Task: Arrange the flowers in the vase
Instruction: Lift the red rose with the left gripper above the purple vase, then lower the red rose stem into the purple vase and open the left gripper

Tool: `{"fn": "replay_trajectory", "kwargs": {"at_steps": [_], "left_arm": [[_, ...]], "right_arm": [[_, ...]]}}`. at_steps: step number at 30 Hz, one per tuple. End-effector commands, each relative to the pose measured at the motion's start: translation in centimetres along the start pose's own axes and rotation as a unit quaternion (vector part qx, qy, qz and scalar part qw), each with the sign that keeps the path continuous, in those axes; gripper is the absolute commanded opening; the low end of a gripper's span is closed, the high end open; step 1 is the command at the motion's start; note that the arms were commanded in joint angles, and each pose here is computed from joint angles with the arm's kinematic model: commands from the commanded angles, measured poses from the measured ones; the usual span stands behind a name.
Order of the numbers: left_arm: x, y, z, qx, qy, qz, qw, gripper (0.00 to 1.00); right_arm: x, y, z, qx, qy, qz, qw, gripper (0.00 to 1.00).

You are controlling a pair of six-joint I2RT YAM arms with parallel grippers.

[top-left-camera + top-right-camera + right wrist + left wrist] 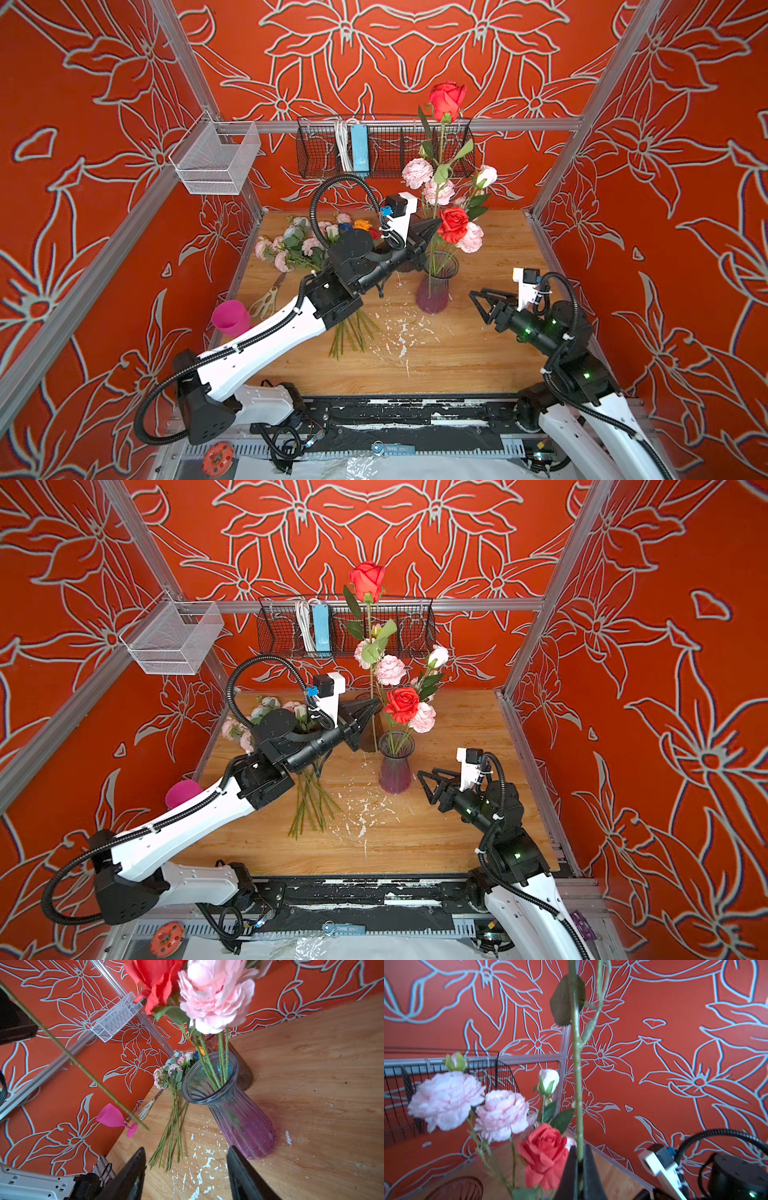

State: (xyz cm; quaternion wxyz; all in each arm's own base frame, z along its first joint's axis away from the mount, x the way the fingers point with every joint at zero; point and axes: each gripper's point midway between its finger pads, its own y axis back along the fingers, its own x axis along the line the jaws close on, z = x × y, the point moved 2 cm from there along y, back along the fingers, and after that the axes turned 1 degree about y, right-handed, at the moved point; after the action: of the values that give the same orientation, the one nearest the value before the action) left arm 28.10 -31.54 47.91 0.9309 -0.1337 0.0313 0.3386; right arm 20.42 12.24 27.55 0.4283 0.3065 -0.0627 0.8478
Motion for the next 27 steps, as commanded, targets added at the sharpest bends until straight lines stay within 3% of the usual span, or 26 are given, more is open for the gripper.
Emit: {"fn": "replay_trajectory", "kwargs": {"at_steps": [1, 11, 27], "left_arm": [[-0.4, -1.9, 2.9, -0.077, -0.04, 0.0, 0.996, 0.0], [1.1, -6.4, -1.1, -0.067, -0.072, 0.031, 0.995, 0.0], [2.3, -3.7, -9.2, 0.028, -0.048, 0.039, 0.998, 0.0]], "right_arm": [[-0.6, 0.3, 0.2, -0.012, 0.005, -0.019, 1.0, 0.64], [-1.0, 1.1, -0.2, -0.014, 0.018, -0.034, 0.999, 0.64], [-1.3, 0.3, -0.7, -0.002, 0.018, -0.028, 0.999, 0.65]]}}
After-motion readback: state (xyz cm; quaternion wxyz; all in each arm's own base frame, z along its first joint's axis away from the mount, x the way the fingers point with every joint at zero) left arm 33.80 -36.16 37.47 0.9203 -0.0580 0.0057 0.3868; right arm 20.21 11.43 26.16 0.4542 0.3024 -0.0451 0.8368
